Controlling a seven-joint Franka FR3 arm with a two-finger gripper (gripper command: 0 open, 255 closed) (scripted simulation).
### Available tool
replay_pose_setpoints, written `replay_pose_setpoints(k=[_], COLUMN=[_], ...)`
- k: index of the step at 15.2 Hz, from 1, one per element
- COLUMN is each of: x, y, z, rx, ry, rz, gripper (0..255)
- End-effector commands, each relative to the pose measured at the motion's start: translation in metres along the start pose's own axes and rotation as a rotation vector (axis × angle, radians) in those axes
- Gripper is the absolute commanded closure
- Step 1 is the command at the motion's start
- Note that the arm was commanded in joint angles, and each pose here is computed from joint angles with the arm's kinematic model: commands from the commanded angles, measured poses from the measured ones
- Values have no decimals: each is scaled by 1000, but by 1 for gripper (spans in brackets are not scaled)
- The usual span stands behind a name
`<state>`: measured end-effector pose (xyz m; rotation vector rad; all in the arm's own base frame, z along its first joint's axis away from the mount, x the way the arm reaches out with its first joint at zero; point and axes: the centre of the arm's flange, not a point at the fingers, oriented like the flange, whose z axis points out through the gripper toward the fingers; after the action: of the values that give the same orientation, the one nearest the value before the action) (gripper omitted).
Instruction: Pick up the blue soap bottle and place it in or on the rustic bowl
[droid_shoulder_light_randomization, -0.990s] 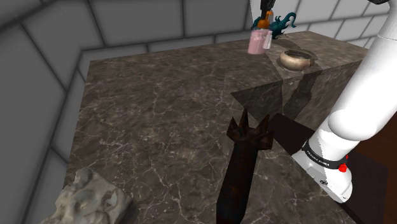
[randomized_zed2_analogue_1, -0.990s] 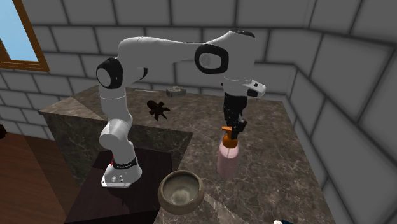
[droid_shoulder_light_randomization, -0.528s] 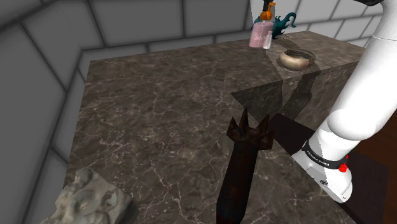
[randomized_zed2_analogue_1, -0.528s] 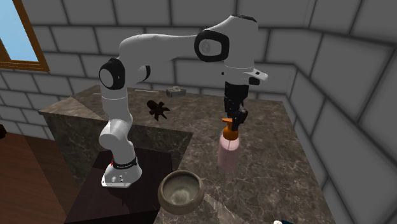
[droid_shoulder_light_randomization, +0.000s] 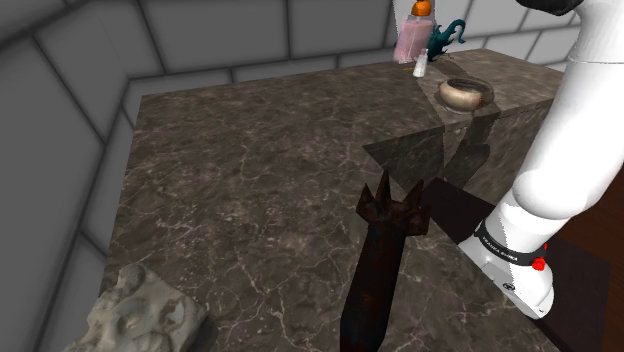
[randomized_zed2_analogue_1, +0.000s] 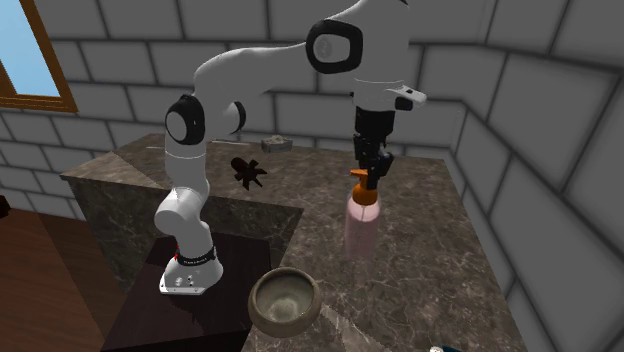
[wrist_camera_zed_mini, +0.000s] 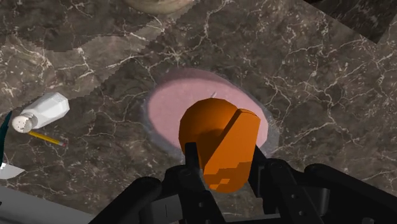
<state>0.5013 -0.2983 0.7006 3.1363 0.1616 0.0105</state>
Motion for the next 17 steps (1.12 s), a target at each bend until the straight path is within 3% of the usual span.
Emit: replay_pose_setpoints(k=[1,6,17], x=[0,0,-132], y=[-1,-1,27], z=[-10,-34,-88], rx=[0,0,0], ry=[0,0,0], rz=[0,0,0], gripper=[255,255,255])
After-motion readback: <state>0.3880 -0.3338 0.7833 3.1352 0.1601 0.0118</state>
